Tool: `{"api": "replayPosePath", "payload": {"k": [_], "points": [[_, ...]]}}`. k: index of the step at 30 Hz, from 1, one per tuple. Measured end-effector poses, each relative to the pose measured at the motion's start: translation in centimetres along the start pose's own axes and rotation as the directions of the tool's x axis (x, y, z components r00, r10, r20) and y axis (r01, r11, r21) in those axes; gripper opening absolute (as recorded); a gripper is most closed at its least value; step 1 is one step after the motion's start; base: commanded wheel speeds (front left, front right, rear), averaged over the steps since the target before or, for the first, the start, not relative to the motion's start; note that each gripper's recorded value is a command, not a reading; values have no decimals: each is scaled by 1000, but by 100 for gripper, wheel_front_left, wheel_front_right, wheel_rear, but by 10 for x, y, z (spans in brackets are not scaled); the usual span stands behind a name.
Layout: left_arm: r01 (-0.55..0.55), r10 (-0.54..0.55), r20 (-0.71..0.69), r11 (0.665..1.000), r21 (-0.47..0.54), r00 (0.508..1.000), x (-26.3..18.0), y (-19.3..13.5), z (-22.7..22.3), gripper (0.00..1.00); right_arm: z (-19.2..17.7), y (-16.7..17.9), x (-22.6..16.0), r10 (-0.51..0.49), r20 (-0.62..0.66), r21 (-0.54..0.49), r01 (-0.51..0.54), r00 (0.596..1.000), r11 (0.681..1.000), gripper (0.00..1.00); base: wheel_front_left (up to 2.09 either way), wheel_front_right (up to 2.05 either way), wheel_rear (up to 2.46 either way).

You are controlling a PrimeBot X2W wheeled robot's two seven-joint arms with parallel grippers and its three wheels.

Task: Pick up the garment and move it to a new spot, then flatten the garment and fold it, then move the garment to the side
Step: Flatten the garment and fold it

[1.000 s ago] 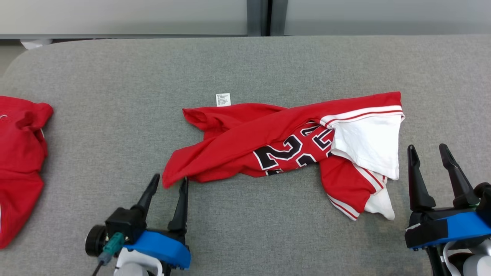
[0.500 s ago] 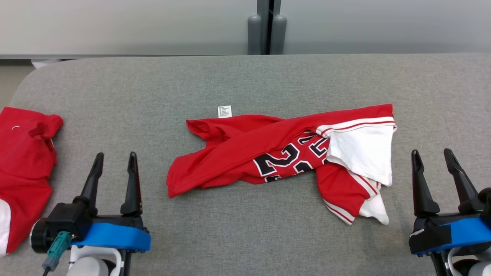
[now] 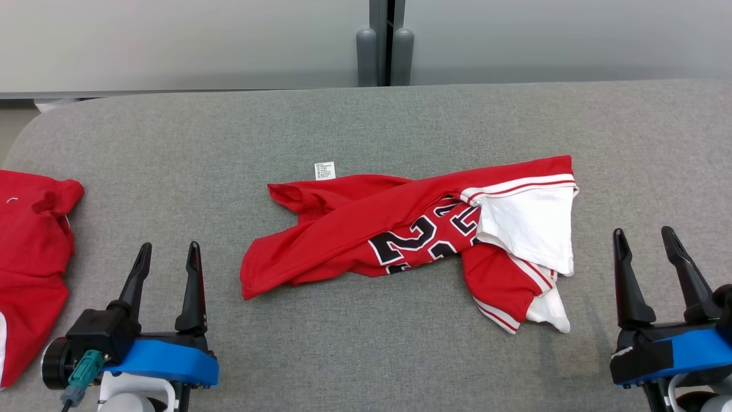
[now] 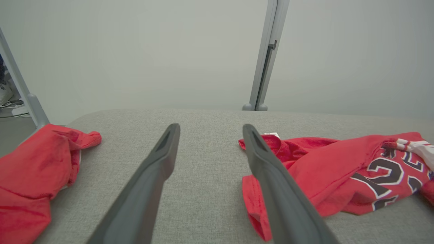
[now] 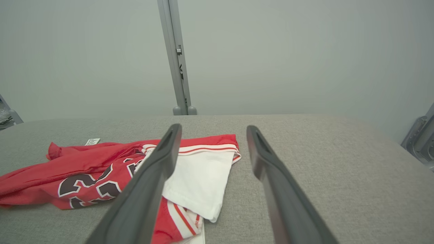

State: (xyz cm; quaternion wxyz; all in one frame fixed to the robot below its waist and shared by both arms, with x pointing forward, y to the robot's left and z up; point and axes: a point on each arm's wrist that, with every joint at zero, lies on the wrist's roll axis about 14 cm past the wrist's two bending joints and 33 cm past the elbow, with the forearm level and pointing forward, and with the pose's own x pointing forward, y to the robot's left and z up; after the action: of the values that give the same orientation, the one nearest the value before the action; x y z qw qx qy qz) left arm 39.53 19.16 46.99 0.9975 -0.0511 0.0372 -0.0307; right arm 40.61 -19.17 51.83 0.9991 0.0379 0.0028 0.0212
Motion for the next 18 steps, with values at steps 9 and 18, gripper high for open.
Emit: {"api": "replayPosePath", "payload": {"k": [9,18], "points": [[0,-1,-17,1000,-10,1000,0,0,-2,100,0,2,0,4,-2,1,-4,1000,1000,100,0,0,0],[90,-119,-274,989,-118,954,11,-35,-54,100,-22,2,8,5,-59,9,-5,998,1000,100,0,0,0]]}}
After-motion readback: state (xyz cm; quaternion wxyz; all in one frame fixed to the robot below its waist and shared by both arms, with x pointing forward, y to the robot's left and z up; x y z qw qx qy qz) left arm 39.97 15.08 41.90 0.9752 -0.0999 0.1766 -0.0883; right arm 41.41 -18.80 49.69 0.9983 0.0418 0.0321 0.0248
